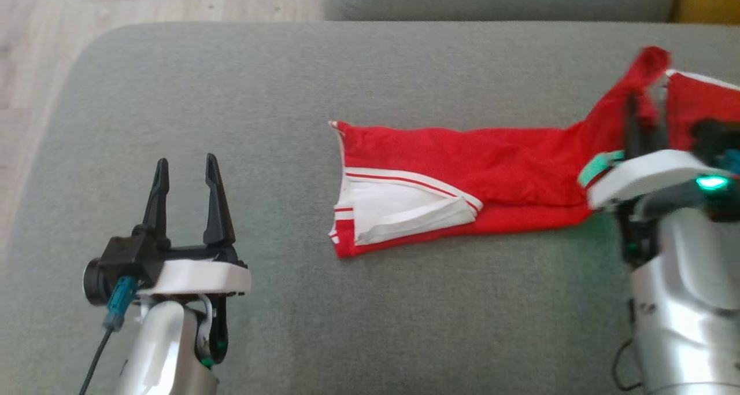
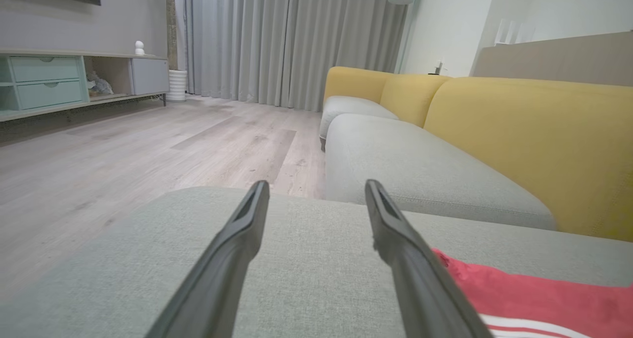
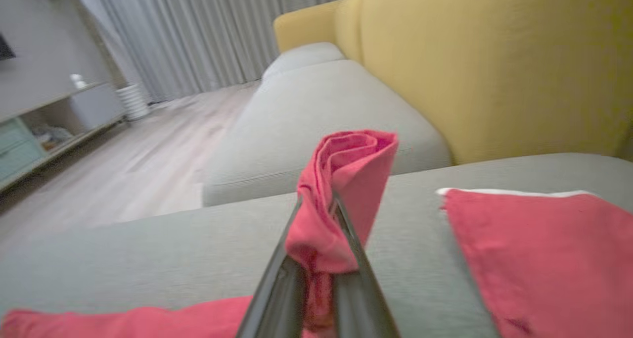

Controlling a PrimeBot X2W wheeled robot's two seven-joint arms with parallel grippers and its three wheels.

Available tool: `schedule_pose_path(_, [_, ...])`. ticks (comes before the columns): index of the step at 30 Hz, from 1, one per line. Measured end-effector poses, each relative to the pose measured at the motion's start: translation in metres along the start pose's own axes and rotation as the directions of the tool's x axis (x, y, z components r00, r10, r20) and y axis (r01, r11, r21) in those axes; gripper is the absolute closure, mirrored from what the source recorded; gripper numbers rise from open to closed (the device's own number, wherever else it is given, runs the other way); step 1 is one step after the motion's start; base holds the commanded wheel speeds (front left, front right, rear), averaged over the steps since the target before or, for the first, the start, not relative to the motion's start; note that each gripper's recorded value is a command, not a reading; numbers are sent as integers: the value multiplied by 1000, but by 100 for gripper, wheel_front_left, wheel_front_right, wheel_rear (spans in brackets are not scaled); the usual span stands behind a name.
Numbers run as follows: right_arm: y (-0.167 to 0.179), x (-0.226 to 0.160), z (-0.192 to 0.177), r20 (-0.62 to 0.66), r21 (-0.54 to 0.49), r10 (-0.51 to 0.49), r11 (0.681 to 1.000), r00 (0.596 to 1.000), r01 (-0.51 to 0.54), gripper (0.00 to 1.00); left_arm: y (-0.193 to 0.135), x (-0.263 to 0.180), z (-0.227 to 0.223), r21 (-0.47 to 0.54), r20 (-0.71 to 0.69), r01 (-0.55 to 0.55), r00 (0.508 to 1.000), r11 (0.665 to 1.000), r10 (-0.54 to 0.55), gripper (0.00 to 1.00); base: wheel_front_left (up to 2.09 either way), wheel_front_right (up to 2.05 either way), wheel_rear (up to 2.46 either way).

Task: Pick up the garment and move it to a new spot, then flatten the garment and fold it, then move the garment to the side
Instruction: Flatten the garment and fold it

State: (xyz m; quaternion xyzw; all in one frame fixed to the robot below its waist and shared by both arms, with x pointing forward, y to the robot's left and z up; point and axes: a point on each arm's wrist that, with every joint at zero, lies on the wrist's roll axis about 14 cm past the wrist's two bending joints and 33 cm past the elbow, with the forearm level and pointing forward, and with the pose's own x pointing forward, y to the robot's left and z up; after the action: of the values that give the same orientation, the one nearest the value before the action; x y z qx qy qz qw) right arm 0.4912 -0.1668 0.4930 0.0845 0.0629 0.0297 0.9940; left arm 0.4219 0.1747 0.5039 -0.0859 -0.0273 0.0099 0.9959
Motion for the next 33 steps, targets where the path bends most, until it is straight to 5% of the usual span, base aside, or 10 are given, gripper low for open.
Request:
schedule_pose_path(5, [67, -2, -8, -24, 30, 191, 981, 981, -190, 100, 10, -7, 8, 5, 18, -28, 999, 1000, 28, 0, 0, 0, 0])
schedule_pose_path(14, [179, -26, -53, -147, 86, 498, 867, 855, -490, 100, 27, -19, 10, 17, 19, -73, 997, 997, 73, 0, 0, 0, 0])
schedule_pose_path(32, [225, -41, -115, -304, 147, 613, 787, 729, -600, 100, 44, -26, -1, 19, -18, -127, 992, 992, 127, 0, 0, 0, 0])
schedule_pose_path(33, [227, -43, -116, -304, 159, 619, 782, 724, -602, 0, 44, -26, -1, 19, -20, -126, 992, 992, 126, 0, 0, 0, 0])
